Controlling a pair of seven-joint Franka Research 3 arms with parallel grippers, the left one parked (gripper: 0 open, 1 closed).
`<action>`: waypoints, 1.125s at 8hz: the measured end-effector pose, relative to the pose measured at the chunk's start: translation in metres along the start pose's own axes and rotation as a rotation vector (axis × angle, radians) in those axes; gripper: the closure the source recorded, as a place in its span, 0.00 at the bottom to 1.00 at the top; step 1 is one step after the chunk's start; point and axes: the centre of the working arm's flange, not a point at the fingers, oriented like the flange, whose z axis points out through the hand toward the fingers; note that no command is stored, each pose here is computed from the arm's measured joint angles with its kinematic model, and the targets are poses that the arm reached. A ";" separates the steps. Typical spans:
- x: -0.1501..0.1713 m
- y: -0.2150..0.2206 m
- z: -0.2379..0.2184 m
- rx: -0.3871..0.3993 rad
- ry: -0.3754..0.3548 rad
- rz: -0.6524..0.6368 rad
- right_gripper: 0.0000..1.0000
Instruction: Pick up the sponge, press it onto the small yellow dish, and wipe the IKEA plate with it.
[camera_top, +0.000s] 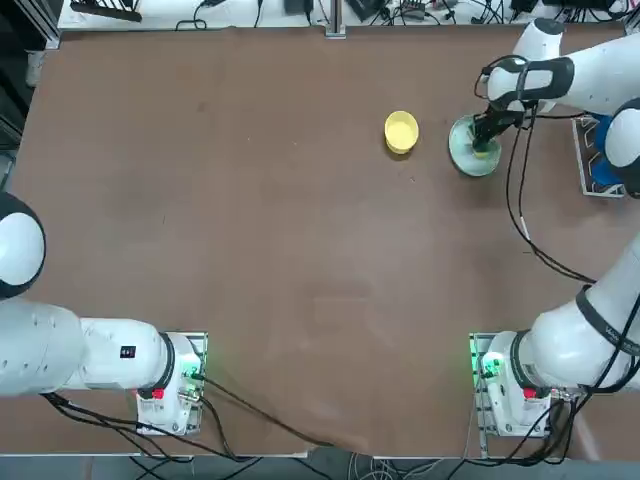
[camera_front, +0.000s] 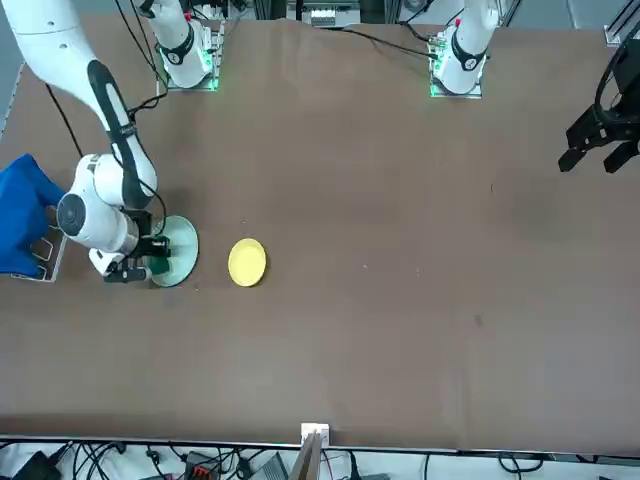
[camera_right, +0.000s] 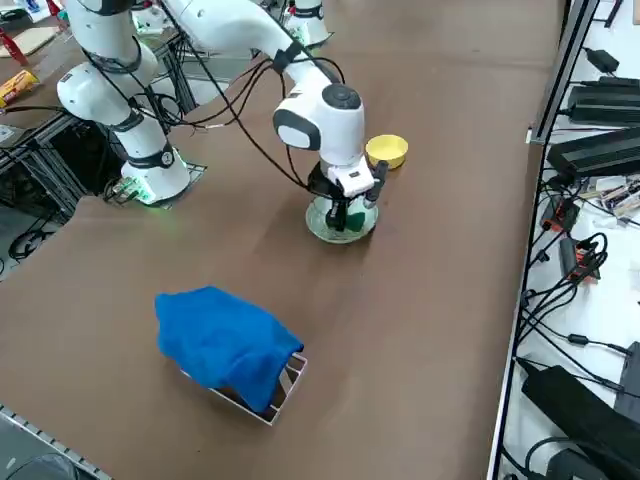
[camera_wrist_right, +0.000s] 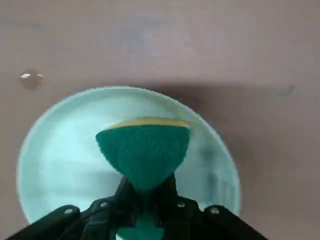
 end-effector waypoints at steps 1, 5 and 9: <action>0.002 -0.014 0.001 0.024 0.002 -0.006 0.83; 0.002 -0.045 0.005 0.052 -0.008 -0.031 0.83; -0.016 -0.048 0.007 0.053 -0.040 -0.030 0.83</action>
